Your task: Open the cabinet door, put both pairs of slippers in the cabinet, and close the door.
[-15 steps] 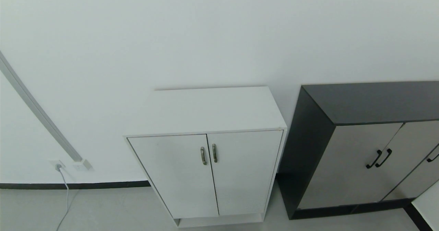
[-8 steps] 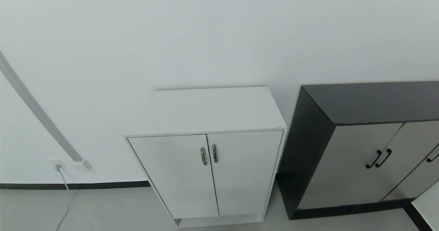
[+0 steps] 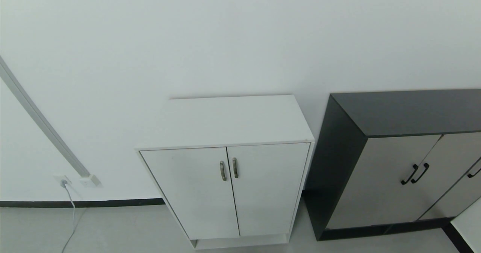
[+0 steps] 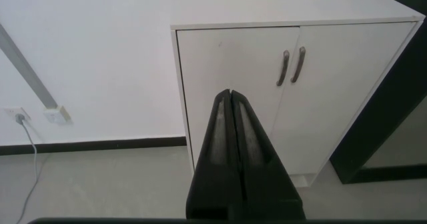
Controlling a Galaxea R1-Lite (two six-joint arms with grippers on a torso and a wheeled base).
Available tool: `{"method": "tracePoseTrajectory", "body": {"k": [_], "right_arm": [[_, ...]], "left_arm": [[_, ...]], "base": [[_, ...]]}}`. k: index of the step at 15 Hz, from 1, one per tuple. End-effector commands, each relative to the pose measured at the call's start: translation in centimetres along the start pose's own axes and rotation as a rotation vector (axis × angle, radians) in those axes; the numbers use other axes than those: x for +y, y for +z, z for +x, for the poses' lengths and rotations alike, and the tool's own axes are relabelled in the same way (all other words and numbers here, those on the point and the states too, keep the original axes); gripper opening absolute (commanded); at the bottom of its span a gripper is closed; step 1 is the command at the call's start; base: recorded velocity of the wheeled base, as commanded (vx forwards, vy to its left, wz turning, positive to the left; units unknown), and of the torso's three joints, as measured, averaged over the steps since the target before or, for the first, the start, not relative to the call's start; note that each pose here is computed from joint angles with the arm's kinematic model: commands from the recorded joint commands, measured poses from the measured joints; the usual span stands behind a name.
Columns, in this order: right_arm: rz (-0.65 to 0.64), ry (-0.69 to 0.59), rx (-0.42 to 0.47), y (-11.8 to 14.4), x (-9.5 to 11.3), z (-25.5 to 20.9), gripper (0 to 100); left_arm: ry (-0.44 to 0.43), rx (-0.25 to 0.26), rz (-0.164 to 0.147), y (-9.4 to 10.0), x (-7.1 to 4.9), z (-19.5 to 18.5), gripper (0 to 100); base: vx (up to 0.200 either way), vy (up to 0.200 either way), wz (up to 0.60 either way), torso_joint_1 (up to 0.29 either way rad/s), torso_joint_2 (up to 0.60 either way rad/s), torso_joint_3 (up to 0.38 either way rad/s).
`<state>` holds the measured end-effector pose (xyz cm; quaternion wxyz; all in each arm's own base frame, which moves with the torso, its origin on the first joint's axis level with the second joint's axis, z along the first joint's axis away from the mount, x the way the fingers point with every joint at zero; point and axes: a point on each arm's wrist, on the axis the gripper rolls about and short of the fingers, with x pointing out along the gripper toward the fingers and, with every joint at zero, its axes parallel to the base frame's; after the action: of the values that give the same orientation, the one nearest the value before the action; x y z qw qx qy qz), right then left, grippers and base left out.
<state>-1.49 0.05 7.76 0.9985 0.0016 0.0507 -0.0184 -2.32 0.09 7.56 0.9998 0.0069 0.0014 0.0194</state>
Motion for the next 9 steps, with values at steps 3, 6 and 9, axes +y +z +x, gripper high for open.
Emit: {"method": "tracePoseTrajectory", "body": {"k": [3, 6, 9], "right_arm": [[0.009, 0.000, -0.039, -0.11, -0.01, -0.30, 0], [0.005, 0.049, -0.083, -0.21, -0.09, -0.62, 0], [0.008, 0.025, -0.101, -0.29, -0.13, -0.76, 0]], "left_arm": [[0.000, 0.001, 0.000, 0.01, 0.00, 0.01, 0], [0.000, 0.002, 0.000, -0.01, 0.00, 0.01, 0], [0.000, 0.001, 0.000, 0.01, 0.00, 0.01, 0]], "base": [[0.000, 0.000, 0.00, 0.000, 0.00, 0.000], [0.000, 0.000, 0.00, 0.000, 0.00, 0.000], [0.000, 0.000, 0.00, 0.000, 0.00, 0.000]]}}
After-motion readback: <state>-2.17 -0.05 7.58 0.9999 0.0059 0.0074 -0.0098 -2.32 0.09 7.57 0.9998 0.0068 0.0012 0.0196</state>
